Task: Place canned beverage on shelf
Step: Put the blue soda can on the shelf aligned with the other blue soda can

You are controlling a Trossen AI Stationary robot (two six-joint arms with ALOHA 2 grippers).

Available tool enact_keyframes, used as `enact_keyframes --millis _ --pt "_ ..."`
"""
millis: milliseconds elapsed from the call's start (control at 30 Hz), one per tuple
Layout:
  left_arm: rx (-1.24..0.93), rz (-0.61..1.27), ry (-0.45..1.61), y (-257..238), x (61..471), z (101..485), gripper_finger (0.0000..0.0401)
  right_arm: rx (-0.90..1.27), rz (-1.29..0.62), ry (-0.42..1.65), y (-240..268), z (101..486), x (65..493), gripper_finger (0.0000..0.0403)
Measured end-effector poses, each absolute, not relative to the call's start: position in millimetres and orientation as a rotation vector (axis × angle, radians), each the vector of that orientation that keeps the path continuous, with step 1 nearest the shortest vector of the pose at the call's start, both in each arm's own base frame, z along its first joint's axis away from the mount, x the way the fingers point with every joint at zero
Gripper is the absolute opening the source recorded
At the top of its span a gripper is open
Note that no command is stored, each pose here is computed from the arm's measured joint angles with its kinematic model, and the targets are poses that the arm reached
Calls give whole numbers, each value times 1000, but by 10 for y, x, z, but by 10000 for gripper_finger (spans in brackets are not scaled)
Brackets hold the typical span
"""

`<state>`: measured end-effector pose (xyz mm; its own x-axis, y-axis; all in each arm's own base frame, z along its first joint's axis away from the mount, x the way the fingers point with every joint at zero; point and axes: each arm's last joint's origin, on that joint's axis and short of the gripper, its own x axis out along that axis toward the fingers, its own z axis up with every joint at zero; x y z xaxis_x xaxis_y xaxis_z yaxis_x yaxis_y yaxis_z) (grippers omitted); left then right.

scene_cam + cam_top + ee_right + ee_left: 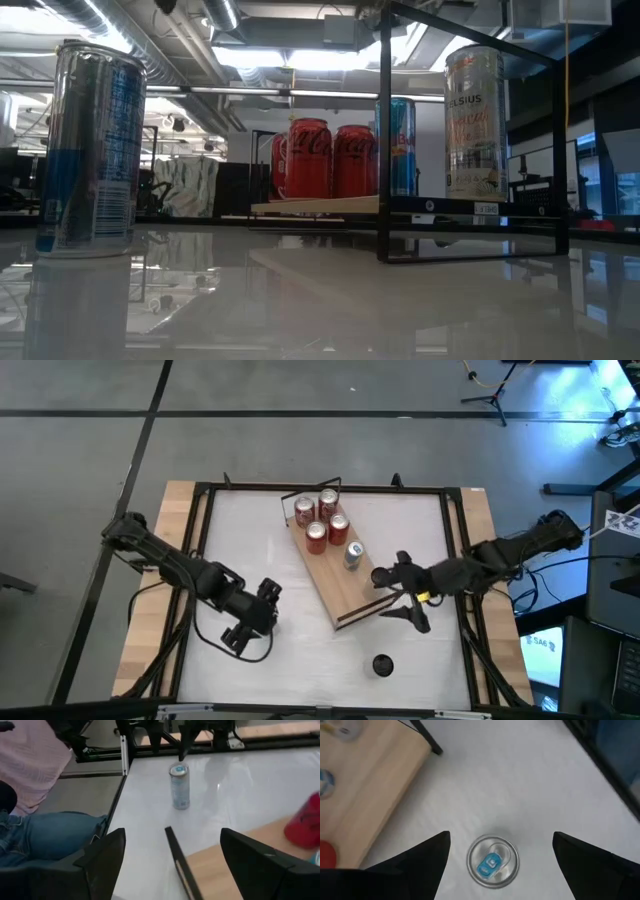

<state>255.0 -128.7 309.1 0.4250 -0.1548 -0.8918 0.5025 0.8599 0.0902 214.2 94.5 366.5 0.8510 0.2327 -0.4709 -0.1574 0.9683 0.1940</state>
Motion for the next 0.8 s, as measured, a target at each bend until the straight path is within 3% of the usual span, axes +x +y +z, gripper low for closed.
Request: enact_keyframes --millis 333,800 --pt "443 -425 1247 -1309 2619 2815 341 235 95 609 1172 3548 1996 321" --pt "476 -380 1328 -1316 2761 2587 341 226 71 664 1288 3412 2093 321"
